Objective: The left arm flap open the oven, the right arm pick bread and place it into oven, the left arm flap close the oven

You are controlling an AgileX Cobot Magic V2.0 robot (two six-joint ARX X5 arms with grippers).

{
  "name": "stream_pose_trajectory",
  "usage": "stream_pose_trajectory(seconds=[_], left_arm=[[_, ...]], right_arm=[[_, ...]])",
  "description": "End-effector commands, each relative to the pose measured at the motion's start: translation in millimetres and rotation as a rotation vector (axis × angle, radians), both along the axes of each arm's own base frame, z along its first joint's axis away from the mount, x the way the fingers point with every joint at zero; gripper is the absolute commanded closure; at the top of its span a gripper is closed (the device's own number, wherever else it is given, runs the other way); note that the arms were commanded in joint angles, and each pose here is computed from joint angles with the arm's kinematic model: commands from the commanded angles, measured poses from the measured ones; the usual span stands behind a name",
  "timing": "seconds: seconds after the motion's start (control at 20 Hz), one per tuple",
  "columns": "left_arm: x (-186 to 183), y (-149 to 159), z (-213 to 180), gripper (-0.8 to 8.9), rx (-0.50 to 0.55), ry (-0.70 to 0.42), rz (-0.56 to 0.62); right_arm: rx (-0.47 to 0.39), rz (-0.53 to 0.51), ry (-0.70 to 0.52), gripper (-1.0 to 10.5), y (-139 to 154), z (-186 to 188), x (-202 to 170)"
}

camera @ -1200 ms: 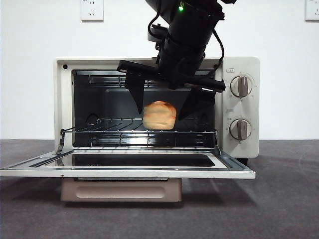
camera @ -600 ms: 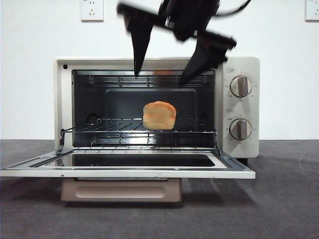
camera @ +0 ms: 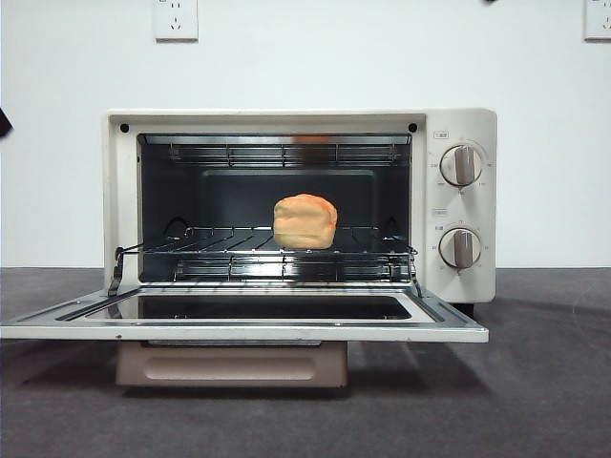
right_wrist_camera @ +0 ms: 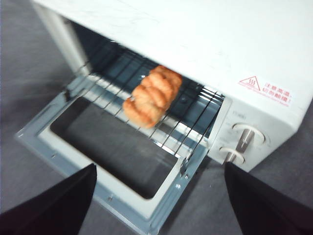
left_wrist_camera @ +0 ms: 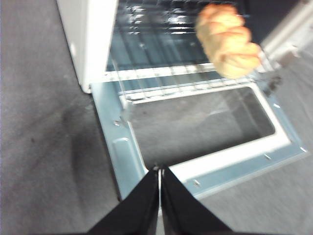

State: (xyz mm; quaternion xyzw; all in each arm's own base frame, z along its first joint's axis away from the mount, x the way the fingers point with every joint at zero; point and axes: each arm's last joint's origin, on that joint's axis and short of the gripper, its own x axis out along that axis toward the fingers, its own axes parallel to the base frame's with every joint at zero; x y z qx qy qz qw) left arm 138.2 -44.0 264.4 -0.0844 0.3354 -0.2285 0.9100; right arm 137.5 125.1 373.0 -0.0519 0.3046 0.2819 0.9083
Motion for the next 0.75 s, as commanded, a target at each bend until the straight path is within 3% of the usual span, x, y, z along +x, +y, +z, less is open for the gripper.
stream_pose_trajectory(seconds=[0.05,0.4,0.75], left_arm=[[14.5,0.8,-3.0,8.02,-0.028,0.014,0.003],[51.4,15.6,-42.6,8.02,-0.068,0.165,0.054],[71.7,20.0,-88.2,8.02,-0.062,0.278,0.085]], right_arm=[[0.016,0.061,-0.022,5.3,-9.0,4.7,-10.4],[0.039,0.087,-0.028,5.3,-40.2,-0.9,-44.9],[0.127,0.095,-0.047,5.3,-60.1,4.1,-67.9]])
